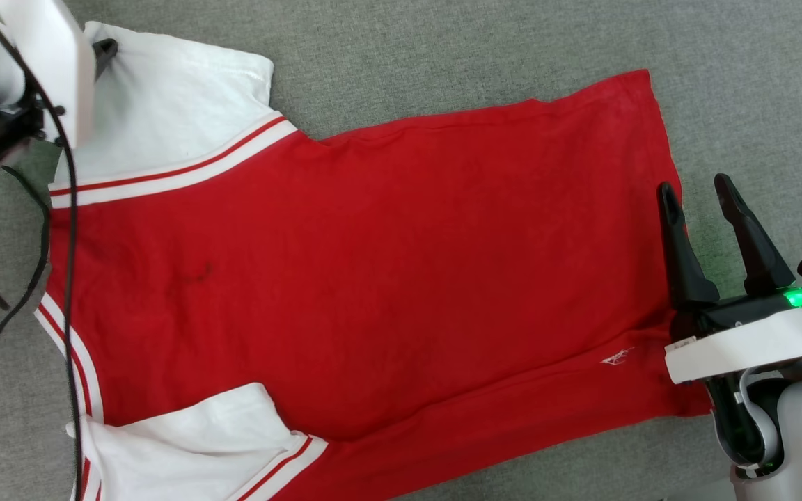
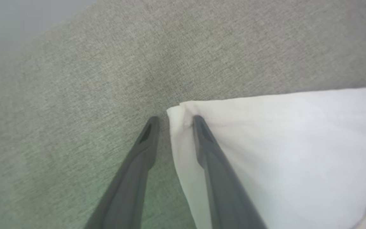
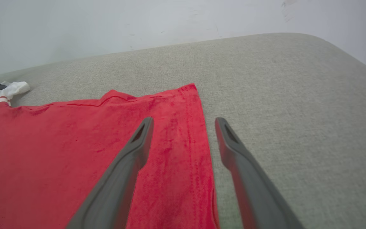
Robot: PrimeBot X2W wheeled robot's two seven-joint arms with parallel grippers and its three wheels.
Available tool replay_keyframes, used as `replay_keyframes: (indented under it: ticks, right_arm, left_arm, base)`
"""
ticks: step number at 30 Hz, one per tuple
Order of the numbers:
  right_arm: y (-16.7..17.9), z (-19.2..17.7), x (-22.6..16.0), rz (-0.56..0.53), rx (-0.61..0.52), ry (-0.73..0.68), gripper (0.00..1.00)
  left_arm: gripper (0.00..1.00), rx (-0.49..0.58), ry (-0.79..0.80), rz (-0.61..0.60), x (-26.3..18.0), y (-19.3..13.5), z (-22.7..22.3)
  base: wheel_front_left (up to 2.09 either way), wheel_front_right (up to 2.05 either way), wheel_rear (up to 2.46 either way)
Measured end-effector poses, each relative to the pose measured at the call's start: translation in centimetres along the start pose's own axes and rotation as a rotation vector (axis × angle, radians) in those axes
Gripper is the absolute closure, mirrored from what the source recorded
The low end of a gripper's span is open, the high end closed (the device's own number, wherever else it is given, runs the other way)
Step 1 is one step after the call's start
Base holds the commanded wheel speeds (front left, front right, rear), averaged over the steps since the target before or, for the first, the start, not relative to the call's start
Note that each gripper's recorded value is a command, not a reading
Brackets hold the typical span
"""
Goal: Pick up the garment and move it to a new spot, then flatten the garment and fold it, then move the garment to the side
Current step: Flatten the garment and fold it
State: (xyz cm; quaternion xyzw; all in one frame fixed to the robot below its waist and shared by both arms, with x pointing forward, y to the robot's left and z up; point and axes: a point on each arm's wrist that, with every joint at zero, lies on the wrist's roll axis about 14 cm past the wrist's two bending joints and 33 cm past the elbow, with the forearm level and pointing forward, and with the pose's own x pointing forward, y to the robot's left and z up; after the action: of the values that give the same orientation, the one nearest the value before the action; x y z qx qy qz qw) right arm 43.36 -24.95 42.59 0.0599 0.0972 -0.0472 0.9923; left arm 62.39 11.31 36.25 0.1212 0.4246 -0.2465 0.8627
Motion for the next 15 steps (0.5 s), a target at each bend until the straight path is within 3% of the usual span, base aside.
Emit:
replay_keyframes:
  ticks: [6,15]
  right_arm:
    - [0.1,0.1,0.0,0.003,-0.004,-0.001,0.00]
    - [0.0,2.2,-0.9,0.023,-0.040,-0.011,0.00]
  left_arm:
    - [1.00,-0.048,-0.033,-0.038,-0.3,-0.9,0.3]
    - [1.00,-0.069,-0.253,-0.007,-5.1,-0.7,3.5]
  base:
    - [0.00,0.00,0.00]
    - [0.00,0.00,0.00]
